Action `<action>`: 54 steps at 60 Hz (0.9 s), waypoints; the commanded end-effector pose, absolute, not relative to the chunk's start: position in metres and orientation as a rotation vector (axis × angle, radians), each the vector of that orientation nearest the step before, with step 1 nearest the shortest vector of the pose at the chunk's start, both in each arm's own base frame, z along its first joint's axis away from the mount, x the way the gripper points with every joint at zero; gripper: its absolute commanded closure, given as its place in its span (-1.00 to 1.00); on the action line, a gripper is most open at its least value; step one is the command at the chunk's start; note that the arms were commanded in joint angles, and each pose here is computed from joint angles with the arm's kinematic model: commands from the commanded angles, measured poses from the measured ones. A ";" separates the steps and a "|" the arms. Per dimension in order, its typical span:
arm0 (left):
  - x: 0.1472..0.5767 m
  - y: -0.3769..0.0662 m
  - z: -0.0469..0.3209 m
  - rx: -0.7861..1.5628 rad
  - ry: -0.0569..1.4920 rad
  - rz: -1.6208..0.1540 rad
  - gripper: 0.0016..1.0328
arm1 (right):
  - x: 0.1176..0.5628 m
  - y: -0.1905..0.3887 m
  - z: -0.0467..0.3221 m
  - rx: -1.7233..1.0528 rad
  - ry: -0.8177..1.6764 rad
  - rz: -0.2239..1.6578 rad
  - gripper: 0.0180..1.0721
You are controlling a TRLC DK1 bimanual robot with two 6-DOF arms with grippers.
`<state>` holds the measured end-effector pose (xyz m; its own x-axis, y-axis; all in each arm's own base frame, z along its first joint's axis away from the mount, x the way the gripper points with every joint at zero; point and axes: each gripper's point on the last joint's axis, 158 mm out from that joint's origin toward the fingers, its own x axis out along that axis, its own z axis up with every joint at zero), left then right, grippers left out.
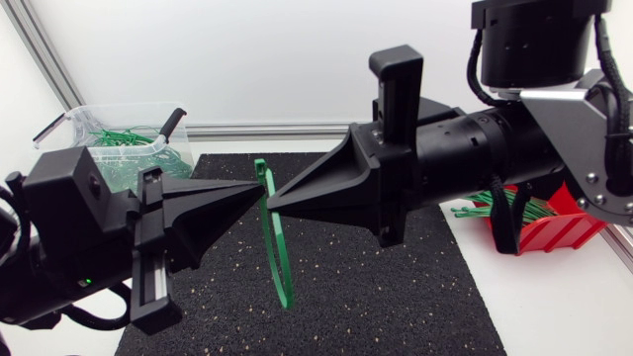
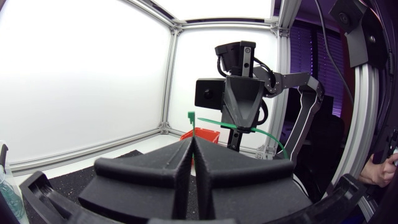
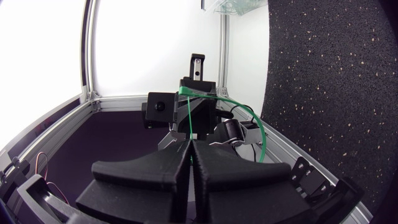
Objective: Take a green cable tie from the red box, thread the tail through the head to close it, then place it in the transparent bin on the left.
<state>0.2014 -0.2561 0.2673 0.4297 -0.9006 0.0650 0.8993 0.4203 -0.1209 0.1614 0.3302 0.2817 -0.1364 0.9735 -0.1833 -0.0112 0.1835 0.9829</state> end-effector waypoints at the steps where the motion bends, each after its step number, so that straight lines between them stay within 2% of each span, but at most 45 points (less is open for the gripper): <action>1: 0.202 -0.256 0.271 -0.161 0.002 -1.131 0.93 | 0.161 0.330 0.282 1.013 1.397 1.164 0.89; 54: 0.197 -0.265 0.263 -0.155 0.031 -1.162 0.93 | 0.159 0.332 0.283 1.007 1.393 1.175 0.89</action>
